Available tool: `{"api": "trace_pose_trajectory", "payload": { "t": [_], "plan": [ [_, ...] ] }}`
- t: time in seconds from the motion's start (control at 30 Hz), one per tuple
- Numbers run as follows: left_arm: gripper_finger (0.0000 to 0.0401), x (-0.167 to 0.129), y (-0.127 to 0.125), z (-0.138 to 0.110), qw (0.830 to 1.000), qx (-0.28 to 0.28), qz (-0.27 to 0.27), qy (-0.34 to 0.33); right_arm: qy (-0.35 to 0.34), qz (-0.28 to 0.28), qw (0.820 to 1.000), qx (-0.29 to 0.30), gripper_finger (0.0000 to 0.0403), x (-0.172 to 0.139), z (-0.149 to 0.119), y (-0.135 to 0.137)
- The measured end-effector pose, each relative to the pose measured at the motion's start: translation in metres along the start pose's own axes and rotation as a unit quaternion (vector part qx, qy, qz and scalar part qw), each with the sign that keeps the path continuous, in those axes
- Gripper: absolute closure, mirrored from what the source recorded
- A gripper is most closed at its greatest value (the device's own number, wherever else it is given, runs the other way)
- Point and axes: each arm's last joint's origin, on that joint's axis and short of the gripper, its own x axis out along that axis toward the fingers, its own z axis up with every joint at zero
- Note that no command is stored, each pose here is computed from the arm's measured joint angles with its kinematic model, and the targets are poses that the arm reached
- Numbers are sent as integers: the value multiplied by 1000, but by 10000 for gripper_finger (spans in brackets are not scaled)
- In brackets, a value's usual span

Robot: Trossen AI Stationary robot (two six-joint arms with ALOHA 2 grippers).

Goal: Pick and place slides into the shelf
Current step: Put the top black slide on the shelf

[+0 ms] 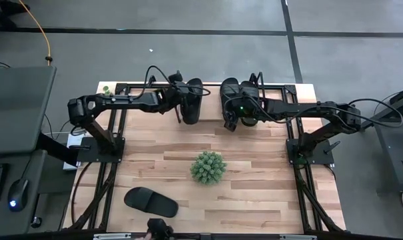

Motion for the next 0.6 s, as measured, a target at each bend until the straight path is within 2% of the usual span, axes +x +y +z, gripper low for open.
{"api": "trace_pose_trajectory", "payload": {
  "t": [0.3, 0.6],
  "plan": [
    [368, 17, 4, -8, 1000, -5, 8, 19, 2, 8, 1000, -1, 219, 0, 0, 1],
    [368, 17, 4, -9, 1000, -4, -2, 18, 2, 8, 1000, -1, 219, 0, 0, 1]
  ]
}}
